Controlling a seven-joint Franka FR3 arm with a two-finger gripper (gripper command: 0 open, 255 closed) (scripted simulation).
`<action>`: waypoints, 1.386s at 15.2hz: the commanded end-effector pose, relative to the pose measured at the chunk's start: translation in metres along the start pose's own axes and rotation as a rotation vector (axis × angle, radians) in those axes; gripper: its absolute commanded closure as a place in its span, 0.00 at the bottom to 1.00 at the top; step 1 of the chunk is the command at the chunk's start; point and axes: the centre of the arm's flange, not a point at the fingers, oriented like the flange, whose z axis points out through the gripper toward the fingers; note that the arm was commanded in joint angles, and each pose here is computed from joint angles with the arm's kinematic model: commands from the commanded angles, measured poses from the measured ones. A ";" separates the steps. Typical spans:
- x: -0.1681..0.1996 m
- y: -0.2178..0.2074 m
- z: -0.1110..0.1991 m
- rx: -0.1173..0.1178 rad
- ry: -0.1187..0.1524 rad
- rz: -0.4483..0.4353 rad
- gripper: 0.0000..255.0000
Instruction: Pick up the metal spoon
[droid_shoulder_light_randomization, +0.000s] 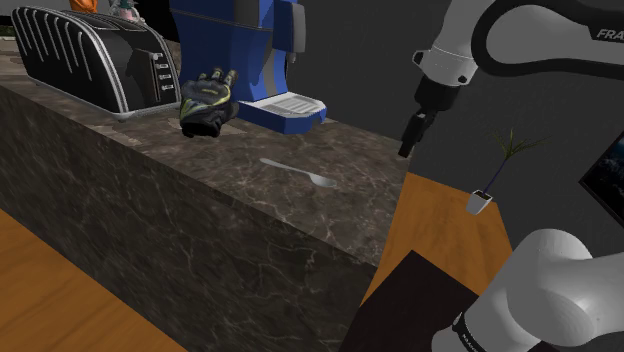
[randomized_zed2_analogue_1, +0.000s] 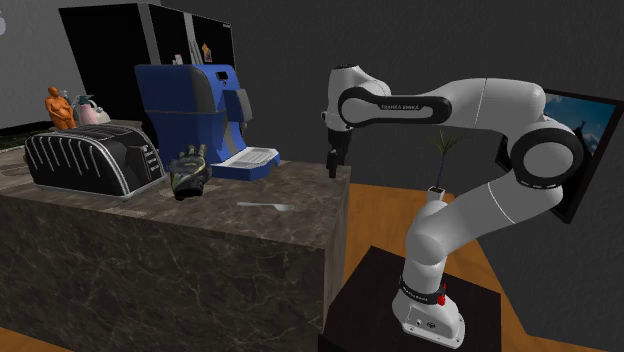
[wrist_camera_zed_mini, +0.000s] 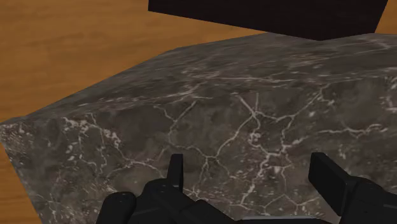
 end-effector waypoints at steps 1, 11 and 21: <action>0.000 0.000 0.000 0.000 0.000 0.000 0.00; 0.084 -0.070 0.026 0.122 0.070 0.033 0.00; 0.171 -0.139 0.037 0.244 0.140 0.067 0.00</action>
